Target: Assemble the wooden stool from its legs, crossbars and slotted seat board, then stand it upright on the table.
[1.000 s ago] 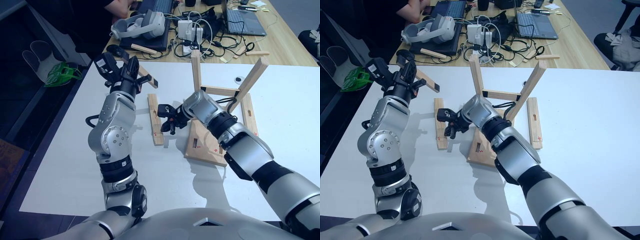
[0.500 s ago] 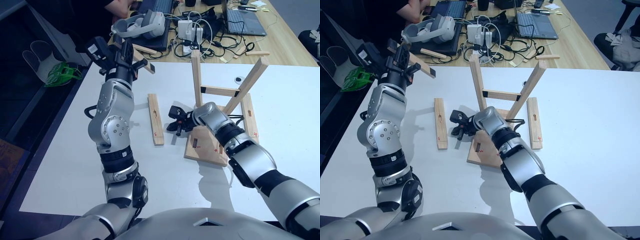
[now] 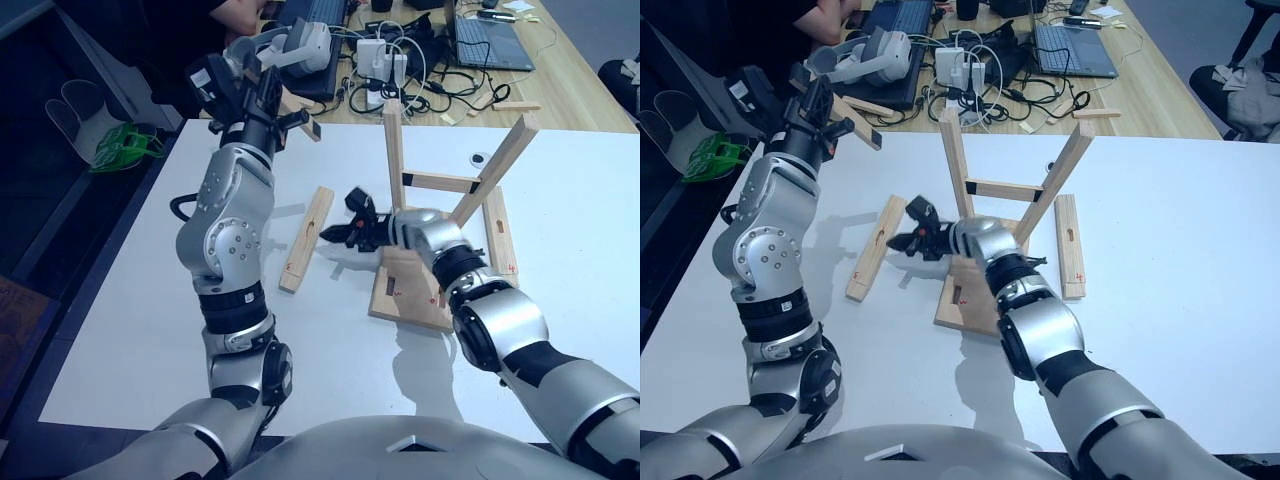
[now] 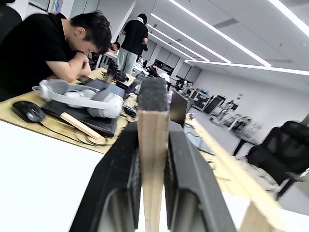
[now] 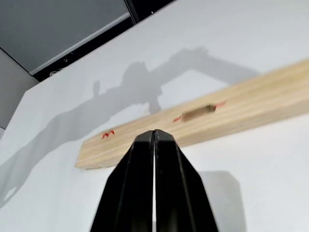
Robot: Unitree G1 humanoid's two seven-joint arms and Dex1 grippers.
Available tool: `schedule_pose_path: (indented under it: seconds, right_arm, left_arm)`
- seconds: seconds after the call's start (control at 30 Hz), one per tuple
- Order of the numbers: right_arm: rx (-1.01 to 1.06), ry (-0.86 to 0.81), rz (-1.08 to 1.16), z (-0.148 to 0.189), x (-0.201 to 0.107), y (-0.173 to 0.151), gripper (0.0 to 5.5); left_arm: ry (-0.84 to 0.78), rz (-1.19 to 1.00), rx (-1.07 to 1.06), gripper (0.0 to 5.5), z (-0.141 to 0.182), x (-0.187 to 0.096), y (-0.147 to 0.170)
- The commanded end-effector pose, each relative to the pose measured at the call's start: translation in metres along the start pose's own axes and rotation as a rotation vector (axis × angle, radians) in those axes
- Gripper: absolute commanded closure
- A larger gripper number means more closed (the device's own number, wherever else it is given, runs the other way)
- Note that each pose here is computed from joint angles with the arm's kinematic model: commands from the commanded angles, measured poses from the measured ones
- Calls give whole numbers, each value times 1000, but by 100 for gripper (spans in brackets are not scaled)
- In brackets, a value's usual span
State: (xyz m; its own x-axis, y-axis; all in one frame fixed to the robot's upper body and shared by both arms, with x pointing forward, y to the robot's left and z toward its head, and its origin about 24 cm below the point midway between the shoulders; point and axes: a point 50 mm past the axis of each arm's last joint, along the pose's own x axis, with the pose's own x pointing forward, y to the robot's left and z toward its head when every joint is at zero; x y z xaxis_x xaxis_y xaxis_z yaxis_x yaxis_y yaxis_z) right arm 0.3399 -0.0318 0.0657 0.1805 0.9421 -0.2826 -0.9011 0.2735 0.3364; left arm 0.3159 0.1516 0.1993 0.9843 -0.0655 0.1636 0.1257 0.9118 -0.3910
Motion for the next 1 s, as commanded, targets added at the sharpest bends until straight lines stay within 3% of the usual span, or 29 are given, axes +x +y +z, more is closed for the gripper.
schedule_pose_path:
  seconds: [0.03,0.13,0.2,0.37,0.5,0.7,1.0]
  right_arm:
    - [36,-245,66,23,-98,52,550]
    - [177,-306,54,4,-141,87,550]
    - [257,-330,40,-5,-153,95,550]
    - [405,-591,-94,-8,-194,94,550]
    - [476,-852,-398,-3,-219,79,550]
    - [609,-853,-454,-16,-199,87,550]
    - [655,-813,-409,-21,-192,86,550]
  left_arm:
    - [98,46,174,511,-9,-9,39]
    - [177,53,199,511,-25,-22,61]
    - [225,64,212,511,-34,-30,70]
    - [359,86,186,511,-61,-51,87]
    - [443,131,26,511,-80,-69,97]
    - [447,84,-96,511,-88,-72,93]
    - [195,154,-99,511,-67,-55,87]
